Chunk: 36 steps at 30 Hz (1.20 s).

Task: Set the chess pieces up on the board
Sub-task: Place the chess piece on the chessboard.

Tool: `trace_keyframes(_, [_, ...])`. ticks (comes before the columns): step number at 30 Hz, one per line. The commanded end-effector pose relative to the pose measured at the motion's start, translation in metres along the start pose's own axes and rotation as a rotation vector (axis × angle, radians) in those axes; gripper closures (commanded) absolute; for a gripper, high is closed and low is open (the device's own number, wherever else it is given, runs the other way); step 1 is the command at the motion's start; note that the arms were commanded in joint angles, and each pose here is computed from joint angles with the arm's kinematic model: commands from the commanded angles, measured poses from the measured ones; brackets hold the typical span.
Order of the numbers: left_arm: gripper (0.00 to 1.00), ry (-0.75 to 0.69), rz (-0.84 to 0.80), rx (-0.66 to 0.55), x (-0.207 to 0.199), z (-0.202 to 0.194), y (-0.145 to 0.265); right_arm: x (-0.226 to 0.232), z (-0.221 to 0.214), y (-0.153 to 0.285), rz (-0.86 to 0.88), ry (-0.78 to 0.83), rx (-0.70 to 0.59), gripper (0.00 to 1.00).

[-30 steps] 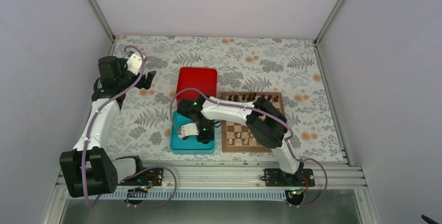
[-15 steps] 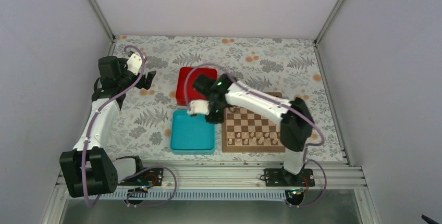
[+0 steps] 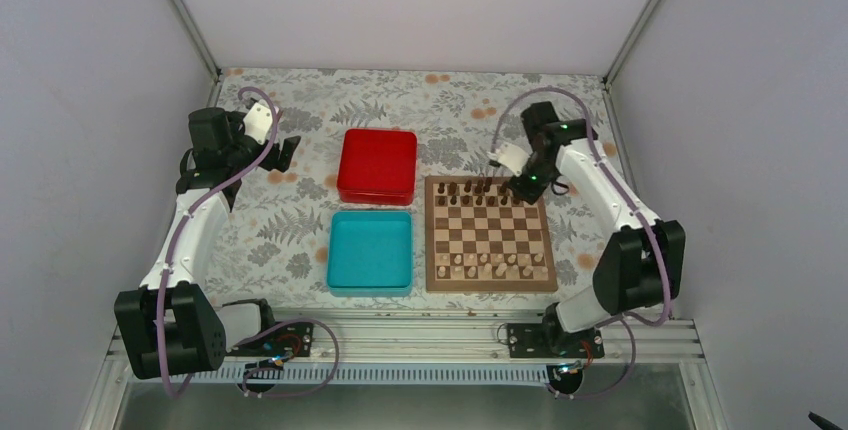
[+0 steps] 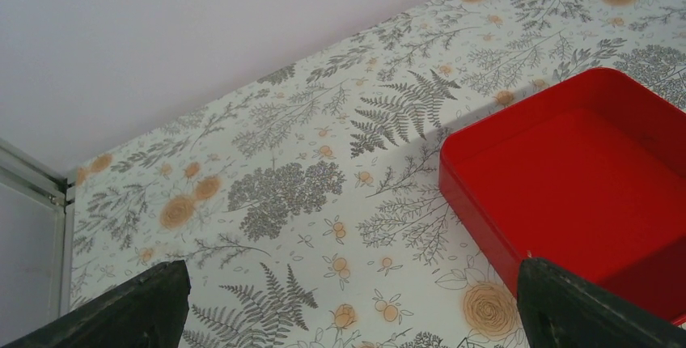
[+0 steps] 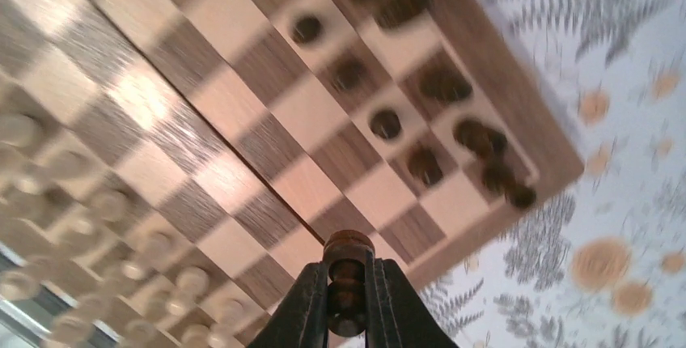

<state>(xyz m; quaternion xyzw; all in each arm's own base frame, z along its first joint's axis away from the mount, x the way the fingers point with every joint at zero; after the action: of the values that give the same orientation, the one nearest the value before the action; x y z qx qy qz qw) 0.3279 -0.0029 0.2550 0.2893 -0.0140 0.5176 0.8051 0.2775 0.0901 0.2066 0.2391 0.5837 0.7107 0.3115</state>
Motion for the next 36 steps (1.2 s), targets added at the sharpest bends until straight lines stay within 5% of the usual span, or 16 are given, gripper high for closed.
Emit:
trace_keyframes(1, [0.00, -0.015, -0.001, -0.027, 0.002, 0.006, 0.003, -0.037, -0.031, -0.025, -0.034, -0.063, 0.065, 0.91])
trace_keyframes(15, [0.00, -0.015, 0.004, -0.024, 0.003, 0.005, 0.003, -0.076, -0.032, -0.079, 0.022, -0.148, 0.089, 0.88])
trace_keyframes(36, [0.00, -0.012, -0.005, -0.022, 0.002, 0.004, 0.001, -0.087, -0.032, -0.085, 0.007, -0.165, 0.099, 0.87])
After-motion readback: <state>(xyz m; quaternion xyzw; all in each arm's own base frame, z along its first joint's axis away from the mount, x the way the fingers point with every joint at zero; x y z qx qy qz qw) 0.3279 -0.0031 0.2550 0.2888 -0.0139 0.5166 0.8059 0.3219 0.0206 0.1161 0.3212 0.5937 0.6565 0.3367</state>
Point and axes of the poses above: each gripper's point midway between its finger pads, its own y axis back along the fingers, its own x axis along the line the jaws close on, z = x × y, the point moved 6 cm from there along y, back along the fingers, and after that the axes turned 10 degrees about -y, right-handed, at the moved point
